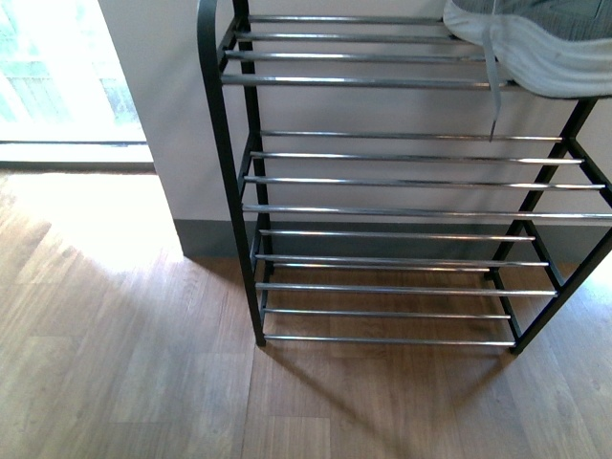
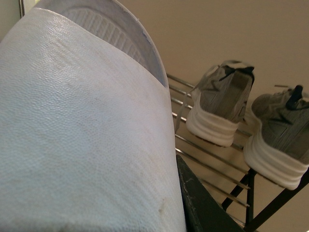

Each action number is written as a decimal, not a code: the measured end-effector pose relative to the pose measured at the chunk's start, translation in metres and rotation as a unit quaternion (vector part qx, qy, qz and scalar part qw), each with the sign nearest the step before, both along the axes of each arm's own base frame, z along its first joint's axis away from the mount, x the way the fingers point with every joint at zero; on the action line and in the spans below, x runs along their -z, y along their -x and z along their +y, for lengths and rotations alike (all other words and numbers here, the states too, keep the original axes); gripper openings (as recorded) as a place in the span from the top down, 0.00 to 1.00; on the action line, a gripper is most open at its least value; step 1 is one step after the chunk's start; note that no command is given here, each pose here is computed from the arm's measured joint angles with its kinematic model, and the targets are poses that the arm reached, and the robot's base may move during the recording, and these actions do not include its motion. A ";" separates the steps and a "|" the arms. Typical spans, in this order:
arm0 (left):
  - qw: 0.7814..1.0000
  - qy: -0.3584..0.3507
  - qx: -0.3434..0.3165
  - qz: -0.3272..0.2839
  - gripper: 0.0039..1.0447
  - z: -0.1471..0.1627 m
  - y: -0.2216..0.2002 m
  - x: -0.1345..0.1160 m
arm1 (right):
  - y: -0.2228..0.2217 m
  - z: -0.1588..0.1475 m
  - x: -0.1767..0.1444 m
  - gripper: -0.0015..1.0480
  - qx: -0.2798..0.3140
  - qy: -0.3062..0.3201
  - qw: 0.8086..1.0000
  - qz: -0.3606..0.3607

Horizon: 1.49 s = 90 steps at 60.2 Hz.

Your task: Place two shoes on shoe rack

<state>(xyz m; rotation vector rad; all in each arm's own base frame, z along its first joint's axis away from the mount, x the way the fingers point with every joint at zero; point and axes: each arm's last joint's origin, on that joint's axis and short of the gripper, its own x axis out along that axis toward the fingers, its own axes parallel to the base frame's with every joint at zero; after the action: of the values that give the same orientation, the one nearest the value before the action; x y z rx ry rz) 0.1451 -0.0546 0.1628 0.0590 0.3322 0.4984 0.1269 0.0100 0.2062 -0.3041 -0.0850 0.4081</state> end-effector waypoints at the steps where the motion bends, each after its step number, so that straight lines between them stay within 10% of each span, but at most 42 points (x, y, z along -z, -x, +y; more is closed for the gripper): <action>1: 1.000 0.000 0.000 0.000 0.98 0.000 0.000 0.000 | 0.000 0.000 0.000 0.99 0.000 0.000 1.000 0.000; 90: 1.000 0.000 0.001 0.000 0.98 0.000 0.000 0.000 | 0.000 0.000 -0.001 0.99 0.002 0.000 1.000 -0.001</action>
<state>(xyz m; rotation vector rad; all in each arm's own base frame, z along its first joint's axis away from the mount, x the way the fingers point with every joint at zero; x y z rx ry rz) 0.1450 -0.0546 0.1629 0.0594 0.3323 0.4972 0.1268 0.0098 0.2067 -0.3043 -0.0866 0.4040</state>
